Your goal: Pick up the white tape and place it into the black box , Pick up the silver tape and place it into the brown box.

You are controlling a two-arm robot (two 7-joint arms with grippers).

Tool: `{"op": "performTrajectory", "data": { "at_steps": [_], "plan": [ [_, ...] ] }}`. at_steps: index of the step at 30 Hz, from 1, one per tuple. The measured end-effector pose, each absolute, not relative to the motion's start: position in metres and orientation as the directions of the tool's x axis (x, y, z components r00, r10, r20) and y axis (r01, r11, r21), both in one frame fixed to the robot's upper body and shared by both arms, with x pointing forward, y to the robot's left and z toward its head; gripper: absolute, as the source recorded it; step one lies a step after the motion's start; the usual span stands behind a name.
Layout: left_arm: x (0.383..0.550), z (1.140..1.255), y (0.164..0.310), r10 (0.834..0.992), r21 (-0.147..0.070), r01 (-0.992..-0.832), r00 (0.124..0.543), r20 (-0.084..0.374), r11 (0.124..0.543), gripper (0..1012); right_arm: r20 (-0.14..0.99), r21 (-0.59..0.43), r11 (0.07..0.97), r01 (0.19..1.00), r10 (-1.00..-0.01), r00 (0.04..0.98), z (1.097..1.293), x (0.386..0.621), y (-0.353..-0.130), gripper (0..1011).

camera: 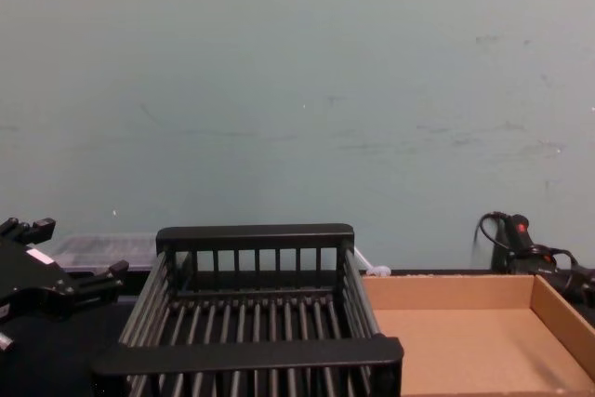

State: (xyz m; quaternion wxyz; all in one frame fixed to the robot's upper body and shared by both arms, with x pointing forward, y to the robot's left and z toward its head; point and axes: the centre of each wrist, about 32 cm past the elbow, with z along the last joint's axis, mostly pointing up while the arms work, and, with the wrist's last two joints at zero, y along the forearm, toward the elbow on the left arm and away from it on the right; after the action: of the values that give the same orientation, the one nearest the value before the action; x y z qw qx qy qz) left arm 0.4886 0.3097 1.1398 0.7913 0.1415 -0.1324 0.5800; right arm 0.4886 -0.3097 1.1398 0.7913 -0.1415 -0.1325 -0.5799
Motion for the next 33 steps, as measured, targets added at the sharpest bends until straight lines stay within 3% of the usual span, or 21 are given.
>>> {"op": "performTrajectory", "data": {
  "at_steps": [18, 33],
  "plan": [
    [0.489, 1.14, 0.31, 0.88, 0.07, -0.955, 0.292, 0.374, 0.287, 1001, 0.329, -0.075, 0.304, 0.95, -0.891, 0.311, 1.149, 0.478, -0.315, 1002],
    [0.489, 1.14, 0.31, 0.88, 0.07, -0.955, 0.292, 0.374, 0.287, 1001, 0.231, -0.138, 0.359, 0.923, -0.895, 0.383, 1.179, 0.424, -0.328, 1002]
  ]
}}
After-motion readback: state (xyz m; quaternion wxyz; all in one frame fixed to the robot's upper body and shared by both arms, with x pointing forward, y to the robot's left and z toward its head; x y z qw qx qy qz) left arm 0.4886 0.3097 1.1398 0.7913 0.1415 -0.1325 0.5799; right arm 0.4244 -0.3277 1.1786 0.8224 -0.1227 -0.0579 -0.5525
